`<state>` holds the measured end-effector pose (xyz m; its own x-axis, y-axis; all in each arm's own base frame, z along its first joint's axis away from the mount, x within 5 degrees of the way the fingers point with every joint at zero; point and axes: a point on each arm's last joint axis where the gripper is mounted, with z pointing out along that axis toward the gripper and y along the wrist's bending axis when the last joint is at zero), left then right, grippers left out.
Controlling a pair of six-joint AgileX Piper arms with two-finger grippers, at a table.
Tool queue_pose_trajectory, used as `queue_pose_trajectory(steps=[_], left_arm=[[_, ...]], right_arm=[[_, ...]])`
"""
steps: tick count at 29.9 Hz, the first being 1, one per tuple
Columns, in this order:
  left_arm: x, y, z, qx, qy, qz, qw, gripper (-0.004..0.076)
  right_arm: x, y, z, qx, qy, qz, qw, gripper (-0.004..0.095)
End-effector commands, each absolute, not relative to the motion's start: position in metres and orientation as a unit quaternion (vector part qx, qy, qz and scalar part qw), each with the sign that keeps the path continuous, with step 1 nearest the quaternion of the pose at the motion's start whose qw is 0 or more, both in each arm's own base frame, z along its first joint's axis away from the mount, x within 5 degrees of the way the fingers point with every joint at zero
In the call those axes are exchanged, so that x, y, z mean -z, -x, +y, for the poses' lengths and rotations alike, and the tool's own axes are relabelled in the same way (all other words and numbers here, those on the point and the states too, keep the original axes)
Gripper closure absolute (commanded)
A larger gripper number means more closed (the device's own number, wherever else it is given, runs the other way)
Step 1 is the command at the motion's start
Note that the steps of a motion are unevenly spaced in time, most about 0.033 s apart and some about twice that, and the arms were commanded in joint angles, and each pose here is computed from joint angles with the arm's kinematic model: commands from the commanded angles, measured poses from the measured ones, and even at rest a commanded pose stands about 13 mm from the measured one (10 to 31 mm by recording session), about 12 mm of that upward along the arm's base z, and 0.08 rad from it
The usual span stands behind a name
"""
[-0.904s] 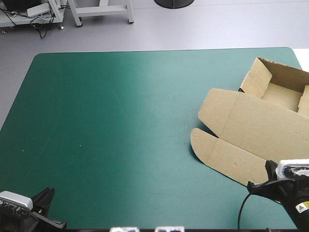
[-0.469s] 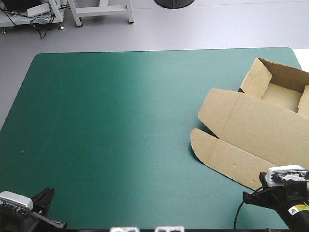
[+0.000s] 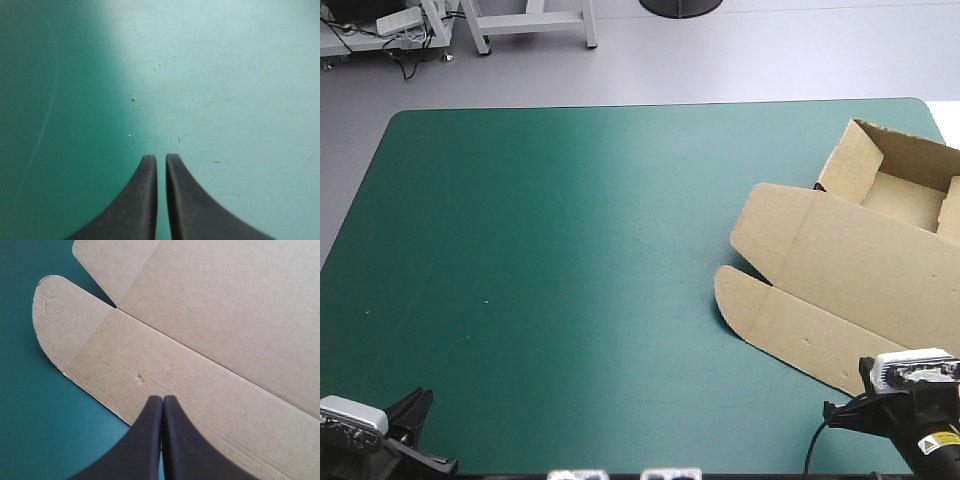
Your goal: Fold the box
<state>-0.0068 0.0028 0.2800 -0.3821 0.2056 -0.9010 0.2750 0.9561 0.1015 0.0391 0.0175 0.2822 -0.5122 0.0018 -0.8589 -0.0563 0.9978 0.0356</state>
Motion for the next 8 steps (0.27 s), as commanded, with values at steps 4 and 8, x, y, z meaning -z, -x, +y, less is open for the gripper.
queue_pose_trajectory(steps=[4, 8], left_arm=[[-0.292, 0.009, 0.0034, 0.036, -0.142, 0.801, 0.581, 0.0683], [-0.292, 0.009, 0.0034, 0.036, -0.142, 0.801, 0.581, 0.0683]], right_arm=[[-0.2939, -0.0419, 0.0165, -0.024, 0.013, 0.85, 0.526, 0.0925], [-0.2939, -0.0419, 0.0165, -0.024, 0.013, 0.85, 0.526, 0.0925]])
